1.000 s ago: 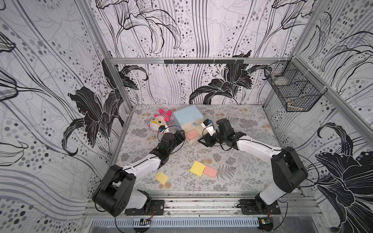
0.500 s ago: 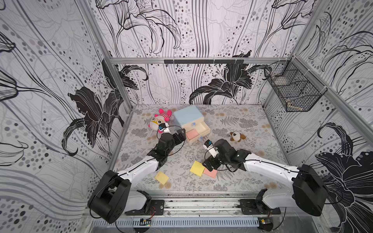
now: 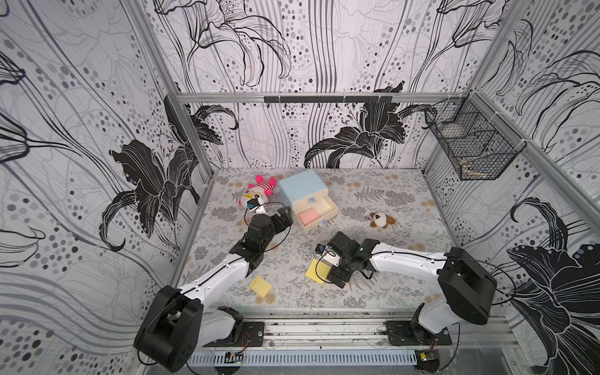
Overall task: Please put the sticky notes in the drawer by color
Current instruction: Pick up the sticky notes from the center of the board, then place the sticky notes in the drawer, then close the drawer in the storage box.
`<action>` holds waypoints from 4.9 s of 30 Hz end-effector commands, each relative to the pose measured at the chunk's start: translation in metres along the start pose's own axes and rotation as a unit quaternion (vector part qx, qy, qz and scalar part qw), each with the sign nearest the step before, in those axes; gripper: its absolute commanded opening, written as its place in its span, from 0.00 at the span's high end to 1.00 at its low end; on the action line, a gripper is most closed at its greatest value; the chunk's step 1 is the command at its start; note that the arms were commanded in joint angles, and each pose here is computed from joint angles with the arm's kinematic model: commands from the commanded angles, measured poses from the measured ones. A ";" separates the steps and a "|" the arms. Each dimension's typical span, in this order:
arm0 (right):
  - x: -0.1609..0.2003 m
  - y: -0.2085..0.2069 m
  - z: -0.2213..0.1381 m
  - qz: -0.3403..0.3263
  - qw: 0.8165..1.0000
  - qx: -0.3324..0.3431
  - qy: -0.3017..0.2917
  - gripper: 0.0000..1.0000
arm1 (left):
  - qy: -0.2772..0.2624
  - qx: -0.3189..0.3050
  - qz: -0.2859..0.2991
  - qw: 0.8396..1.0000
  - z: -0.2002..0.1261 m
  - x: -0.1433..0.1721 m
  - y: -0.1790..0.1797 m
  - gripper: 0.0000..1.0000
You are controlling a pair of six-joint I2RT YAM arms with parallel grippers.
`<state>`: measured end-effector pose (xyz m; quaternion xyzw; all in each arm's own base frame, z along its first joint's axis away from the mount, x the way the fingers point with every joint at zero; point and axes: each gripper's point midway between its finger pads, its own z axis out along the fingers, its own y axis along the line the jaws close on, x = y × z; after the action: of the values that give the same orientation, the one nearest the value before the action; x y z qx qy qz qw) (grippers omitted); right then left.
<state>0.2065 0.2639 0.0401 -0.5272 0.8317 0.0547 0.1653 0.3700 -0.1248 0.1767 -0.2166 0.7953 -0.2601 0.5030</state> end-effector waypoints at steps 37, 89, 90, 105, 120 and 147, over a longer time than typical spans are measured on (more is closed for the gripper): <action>0.014 0.005 0.025 -0.016 0.999 -0.036 0.035 0.38 | 0.001 -0.012 0.005 1.000 0.002 0.001 0.012 0.03; -0.194 -0.212 -0.065 0.144 0.928 0.080 -0.334 0.43 | 0.023 0.015 -0.018 0.999 0.015 0.016 0.008 0.03; -0.194 -0.213 -0.063 0.146 0.928 0.080 -0.333 0.43 | 0.023 0.017 -0.018 0.999 0.015 0.016 0.007 0.03; -0.190 -0.215 -0.084 0.151 0.924 0.098 -0.338 0.16 | 0.015 0.025 -0.012 1.000 0.013 0.007 -0.001 0.03; -0.114 -0.174 -0.075 0.249 0.897 0.078 -0.357 0.23 | -0.039 -0.065 -0.043 0.996 0.047 -0.059 -0.024 0.01; -0.139 -0.169 -0.011 0.262 0.897 -0.008 -0.355 0.66 | 0.038 -0.146 -0.042 0.988 0.111 -0.019 0.002 0.46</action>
<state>0.3909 0.2996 0.0925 -0.2395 0.8403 0.2842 0.3946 0.4816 -0.1369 0.1698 -0.3123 0.8178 -0.1899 0.4445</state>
